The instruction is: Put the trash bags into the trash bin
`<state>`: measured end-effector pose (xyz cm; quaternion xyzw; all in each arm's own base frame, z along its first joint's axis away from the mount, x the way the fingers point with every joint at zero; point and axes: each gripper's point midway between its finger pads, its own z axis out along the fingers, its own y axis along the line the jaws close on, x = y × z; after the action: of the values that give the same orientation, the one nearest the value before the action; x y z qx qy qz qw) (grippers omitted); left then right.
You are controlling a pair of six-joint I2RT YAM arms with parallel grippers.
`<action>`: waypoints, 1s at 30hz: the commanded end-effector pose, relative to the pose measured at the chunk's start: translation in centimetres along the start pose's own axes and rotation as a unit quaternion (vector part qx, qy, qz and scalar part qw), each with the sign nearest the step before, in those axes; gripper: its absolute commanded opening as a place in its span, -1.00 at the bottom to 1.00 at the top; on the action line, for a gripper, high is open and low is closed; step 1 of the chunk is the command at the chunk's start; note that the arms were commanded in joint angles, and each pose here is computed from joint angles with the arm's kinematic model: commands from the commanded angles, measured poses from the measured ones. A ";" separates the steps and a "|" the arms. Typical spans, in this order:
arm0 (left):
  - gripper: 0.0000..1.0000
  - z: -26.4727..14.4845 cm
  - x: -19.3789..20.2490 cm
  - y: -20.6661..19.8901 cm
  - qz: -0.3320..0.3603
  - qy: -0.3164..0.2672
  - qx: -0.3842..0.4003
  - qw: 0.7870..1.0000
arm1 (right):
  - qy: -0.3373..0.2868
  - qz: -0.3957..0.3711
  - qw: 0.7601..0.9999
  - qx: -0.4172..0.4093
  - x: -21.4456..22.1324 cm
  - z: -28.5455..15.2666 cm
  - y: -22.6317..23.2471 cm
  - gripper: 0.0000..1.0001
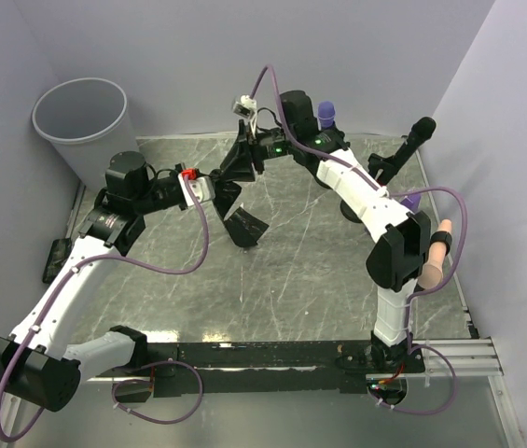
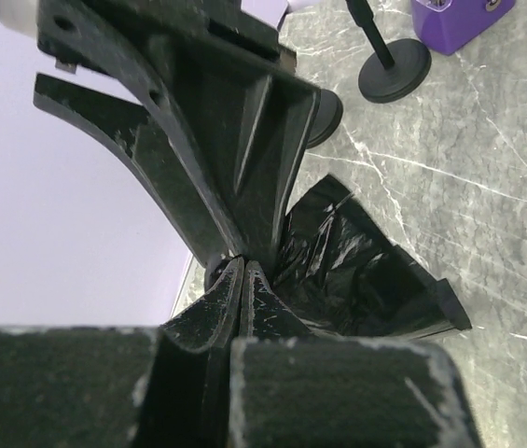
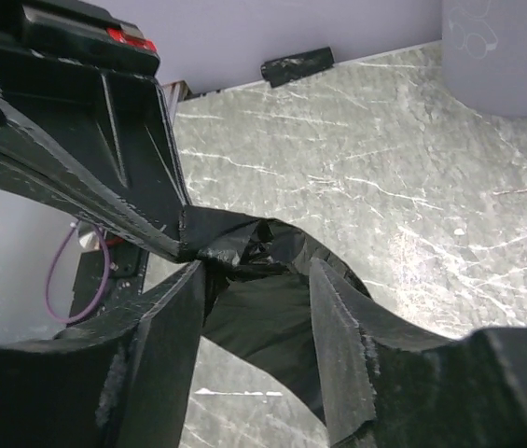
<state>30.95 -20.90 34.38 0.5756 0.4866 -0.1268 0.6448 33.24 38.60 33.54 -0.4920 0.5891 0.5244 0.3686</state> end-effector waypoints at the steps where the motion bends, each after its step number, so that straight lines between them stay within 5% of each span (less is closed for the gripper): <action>1: -0.99 -0.7 -3.8 1.7 0.034 -0.045 -0.021 0.998 | -0.012 -0.056 0.998 -0.026 -1.9 0.5 1.3 0.04; 5: -0.99 -0.6 -3.8 1.9 0.028 -0.047 -0.027 0.998 | -0.017 -0.061 0.997 -0.046 -2.2 0.6 1.9 -0.13; 10: -0.99 -0.5 -3.2 2.4 0.013 -0.039 -0.046 0.998 | -0.020 -0.067 0.996 -0.062 -2.3 0.4 2.5 -0.98; 17: -0.99 -1.0 -0.6 4.0 -0.041 0.011 -0.116 0.992 | -0.020 -0.069 0.997 0.004 -2.8 -1.6 1.3 -1.00; 30: -0.99 -0.7 -0.7 2.8 -0.128 -0.011 -0.108 0.986 | -0.019 -0.071 0.995 0.066 -2.9 -4.4 0.5 -1.00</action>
<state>32.71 -19.49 34.70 0.4555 0.5711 -0.1408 0.6683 34.50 35.55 34.26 -0.4875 0.6015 0.4826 0.4095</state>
